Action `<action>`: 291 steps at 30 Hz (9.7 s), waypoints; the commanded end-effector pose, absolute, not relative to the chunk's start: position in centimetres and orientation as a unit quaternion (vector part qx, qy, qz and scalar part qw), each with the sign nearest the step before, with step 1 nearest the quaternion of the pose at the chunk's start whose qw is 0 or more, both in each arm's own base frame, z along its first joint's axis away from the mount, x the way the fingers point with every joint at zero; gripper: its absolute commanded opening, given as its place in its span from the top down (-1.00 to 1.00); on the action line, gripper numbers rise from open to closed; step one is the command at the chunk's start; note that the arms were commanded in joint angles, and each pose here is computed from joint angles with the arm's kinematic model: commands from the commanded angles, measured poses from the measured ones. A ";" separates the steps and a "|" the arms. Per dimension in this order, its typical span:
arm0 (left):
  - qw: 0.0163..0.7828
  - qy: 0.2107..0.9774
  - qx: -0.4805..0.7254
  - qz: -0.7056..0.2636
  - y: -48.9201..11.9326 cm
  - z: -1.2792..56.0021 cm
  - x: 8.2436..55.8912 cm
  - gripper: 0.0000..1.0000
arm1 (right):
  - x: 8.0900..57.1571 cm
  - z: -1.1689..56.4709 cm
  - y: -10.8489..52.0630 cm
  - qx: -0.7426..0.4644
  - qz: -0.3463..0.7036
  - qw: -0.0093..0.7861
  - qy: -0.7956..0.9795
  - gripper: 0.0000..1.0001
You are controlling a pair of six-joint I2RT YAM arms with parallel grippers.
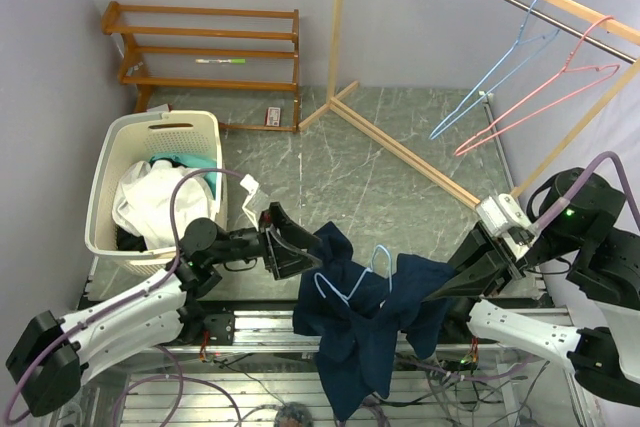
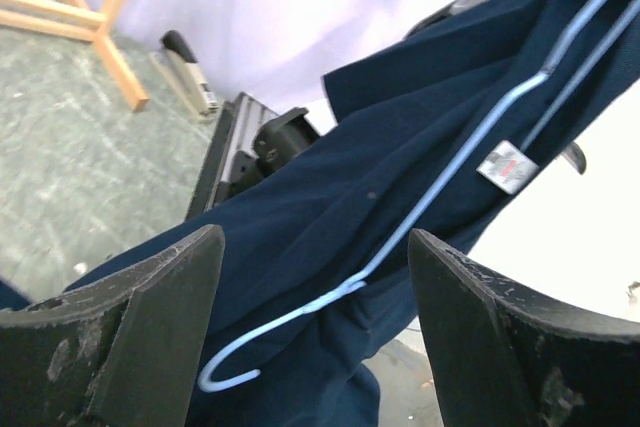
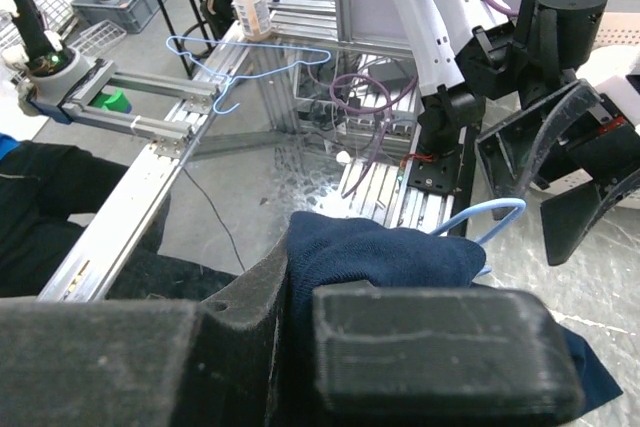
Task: Remove the t-shirt from the hanger
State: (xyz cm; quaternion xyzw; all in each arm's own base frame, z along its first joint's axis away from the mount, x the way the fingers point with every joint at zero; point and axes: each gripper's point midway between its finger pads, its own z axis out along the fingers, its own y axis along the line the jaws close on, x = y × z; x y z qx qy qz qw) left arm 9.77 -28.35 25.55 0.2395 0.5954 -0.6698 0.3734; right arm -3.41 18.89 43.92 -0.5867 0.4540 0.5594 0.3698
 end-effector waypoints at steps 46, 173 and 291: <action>0.404 0.524 0.233 -0.713 -33.4 26.7 5.1 -0.55 | 3.2 51.7 21.6 -0.490 0.511 0.543 0.452 1.00; 0.604 0.719 0.238 -0.247 -18.9 32.7 15.3 -0.01 | 30.0 51.2 17.8 -0.007 0.076 0.693 0.717 1.00; 0.620 0.753 -0.101 0.197 1.1 43.7 27.7 0.86 | 11.5 33.4 19.1 -0.327 0.437 0.466 0.696 -0.26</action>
